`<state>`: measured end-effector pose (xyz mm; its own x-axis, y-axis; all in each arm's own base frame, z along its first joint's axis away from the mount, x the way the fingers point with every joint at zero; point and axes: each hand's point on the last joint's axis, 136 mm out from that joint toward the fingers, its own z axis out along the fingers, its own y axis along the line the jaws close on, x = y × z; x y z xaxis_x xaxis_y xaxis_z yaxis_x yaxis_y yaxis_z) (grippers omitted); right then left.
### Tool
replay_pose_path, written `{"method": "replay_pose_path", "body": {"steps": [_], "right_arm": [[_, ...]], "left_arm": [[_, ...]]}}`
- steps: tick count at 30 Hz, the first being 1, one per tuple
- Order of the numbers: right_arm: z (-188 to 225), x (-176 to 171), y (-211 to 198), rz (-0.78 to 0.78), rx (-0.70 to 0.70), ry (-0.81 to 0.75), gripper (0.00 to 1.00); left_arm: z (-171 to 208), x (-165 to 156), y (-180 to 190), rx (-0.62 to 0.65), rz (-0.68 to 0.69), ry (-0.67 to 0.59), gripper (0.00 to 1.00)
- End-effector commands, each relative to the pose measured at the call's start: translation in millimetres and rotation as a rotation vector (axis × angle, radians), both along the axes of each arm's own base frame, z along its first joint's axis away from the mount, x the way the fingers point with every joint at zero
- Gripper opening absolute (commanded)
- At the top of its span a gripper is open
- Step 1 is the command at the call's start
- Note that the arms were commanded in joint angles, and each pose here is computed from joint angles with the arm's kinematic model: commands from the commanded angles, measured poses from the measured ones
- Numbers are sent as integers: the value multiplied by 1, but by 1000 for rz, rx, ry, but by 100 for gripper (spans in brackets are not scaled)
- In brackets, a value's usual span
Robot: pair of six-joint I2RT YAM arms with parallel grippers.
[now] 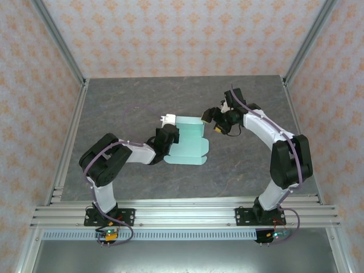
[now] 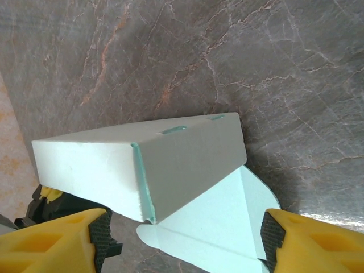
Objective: Fold the paper box
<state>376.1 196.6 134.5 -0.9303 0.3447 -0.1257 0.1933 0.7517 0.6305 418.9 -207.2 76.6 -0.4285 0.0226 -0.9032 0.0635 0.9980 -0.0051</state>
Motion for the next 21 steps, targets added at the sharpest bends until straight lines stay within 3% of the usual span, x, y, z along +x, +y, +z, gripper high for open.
{"method": "replay_pose_path", "body": {"steps": [1,6,9,17,21], "right_arm": [[7,7,1,12,-13,-17,72],[-43,7,-17,11,-146,28,70],[-56,2,-19,-7,-148,49,70],[7,14,-17,-36,-106,-71,70],[9,21,-8,-27,-63,-74,70]], "left_arm": [[1,2,7,16,45,-39,0],[-5,1,8,24,44,-31,0],[-5,1,8,21,46,-31,0],[-16,0,6,14,33,-24,0],[-17,0,6,16,35,-21,0]]}}
